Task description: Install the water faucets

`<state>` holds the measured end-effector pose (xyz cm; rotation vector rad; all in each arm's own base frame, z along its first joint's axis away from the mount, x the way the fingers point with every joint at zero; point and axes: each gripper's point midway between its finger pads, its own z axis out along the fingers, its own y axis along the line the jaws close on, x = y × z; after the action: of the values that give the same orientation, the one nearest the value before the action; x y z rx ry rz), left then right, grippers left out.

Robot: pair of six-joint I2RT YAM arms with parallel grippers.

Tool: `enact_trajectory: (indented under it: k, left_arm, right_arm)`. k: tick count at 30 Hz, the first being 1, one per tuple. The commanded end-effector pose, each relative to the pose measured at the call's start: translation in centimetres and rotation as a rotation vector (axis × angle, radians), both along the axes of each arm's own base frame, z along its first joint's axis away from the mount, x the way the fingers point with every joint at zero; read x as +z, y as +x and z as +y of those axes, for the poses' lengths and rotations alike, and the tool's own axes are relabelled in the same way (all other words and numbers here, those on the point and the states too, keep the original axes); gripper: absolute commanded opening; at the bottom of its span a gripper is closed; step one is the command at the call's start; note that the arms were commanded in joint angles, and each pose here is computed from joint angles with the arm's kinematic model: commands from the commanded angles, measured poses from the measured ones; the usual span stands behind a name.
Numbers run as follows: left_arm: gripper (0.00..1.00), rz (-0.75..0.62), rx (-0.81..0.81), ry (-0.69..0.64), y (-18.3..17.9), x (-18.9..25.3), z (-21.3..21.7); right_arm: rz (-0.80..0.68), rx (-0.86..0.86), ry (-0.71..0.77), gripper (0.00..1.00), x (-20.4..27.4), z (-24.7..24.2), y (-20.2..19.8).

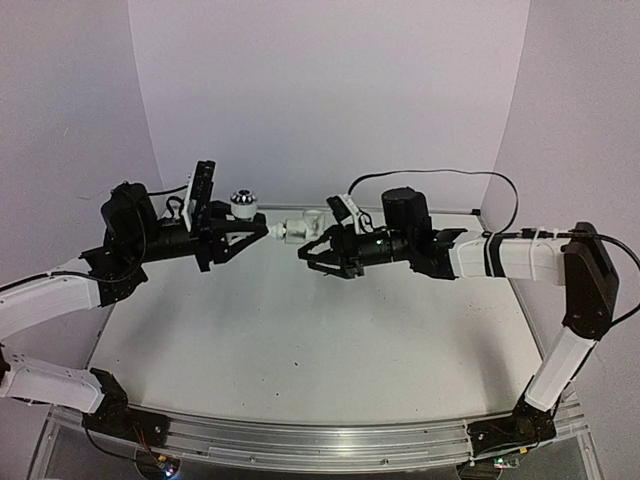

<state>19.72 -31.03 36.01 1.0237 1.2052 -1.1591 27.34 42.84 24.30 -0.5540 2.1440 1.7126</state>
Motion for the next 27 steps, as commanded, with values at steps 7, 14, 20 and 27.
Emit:
enact_trajectory:
  k: [7, 14, 20, 27]
  left_arm:
    - [0.00, 0.702, 0.060, -0.194, 4.9, 3.4, -0.7]
    - [0.00, 1.066, -0.060, -0.061, 4.7, -0.8, -2.4]
    - [0.00, 1.167, -0.100, -0.028, 4.4, -1.9, -2.9]
    - [0.00, 1.193, -0.118, -0.011, 4.2, -2.4, -3.1]
  right_arm:
    - [-0.817, -0.078, -0.327, 0.98, 2.8, -7.2, -0.3]
    - [-1.258, 0.028, -0.326, 0.98, 6.1, -5.8, -1.7]
    - [-1.404, 0.045, -0.325, 0.98, 7.1, -3.5, -1.8]
    - [-1.403, 0.045, -0.308, 0.86, 6.2, -2.1, -1.5]
